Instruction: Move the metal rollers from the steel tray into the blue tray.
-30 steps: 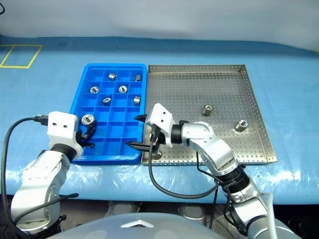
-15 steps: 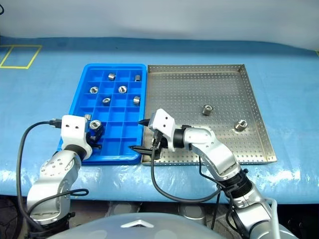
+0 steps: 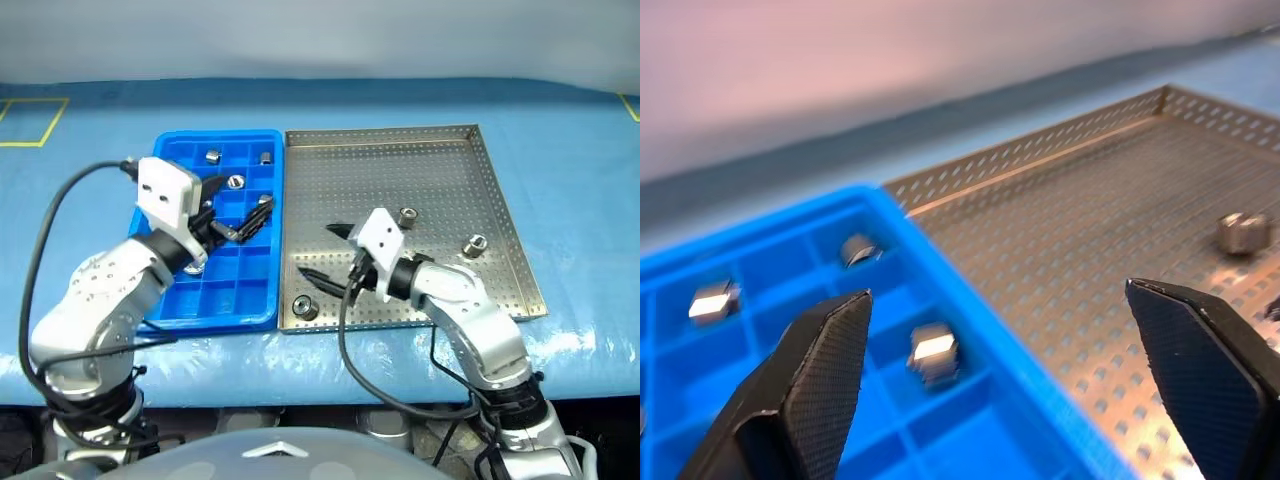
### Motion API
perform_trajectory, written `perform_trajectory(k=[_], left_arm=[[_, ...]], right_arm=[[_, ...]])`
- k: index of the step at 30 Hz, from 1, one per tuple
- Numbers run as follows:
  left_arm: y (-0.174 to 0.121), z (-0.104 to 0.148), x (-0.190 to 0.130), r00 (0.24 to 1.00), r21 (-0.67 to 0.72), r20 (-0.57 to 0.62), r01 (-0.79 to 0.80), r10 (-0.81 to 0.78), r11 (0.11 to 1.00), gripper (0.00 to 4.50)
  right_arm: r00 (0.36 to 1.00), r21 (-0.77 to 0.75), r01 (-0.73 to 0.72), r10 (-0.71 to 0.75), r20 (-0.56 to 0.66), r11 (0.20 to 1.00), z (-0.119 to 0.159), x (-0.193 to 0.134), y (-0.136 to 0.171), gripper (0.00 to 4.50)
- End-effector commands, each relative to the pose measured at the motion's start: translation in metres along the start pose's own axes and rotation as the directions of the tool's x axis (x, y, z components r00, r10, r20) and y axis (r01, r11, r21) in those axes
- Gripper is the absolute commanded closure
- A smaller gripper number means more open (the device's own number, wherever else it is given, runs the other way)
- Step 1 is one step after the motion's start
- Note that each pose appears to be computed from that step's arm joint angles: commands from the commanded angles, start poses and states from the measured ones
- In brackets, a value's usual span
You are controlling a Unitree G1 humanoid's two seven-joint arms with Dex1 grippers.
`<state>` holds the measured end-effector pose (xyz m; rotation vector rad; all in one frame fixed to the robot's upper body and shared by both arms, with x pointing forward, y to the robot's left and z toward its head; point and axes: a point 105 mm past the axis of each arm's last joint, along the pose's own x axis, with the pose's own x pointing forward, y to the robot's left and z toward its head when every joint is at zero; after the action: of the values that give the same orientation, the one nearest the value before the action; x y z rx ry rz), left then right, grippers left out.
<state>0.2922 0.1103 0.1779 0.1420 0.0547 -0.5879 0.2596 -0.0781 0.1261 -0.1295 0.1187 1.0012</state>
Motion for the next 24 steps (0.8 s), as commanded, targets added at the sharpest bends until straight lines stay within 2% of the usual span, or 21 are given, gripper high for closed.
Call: perform_trajectory(k=[1, 7, 13, 17, 24], left_arm=[[-0.012, 0.001, 0.022, 0.994, 0.028, -0.006, 0.111, -0.111, 0.993, 0.03], [-0.038, -0.008, 0.066, 0.956, 0.108, -0.041, 0.293, -0.29, 0.95, 0.03], [-0.073, -0.017, 0.103, 0.894, 0.131, -0.029, 0.446, -0.446, 0.885, 0.03], [-0.095, -0.032, 0.114, 0.835, 0.177, -0.055, 0.549, -0.548, 0.817, 0.03], [-0.123, -0.059, 0.12, 0.754, 0.25, -0.142, 0.654, -0.641, 0.714, 0.03]], right_arm=[[0.992, -0.047, 0.123, -0.124, -0.014, 0.991, 0.005, -0.024, -0.016, 0.0], [0.948, -0.038, 0.302, -0.304, -0.096, 0.953, -0.015, -0.056, -0.039, 0.0], [0.919, 0.039, 0.388, -0.382, -0.101, 0.921, -0.037, -0.068, -0.038, 0.0], [0.899, 0.07, 0.432, -0.423, -0.118, 0.899, -0.047, -0.076, -0.034, 0.0], [0.888, 0.096, 0.456, -0.447, -0.105, 0.885, -0.046, -0.084, -0.029, 0.0]])
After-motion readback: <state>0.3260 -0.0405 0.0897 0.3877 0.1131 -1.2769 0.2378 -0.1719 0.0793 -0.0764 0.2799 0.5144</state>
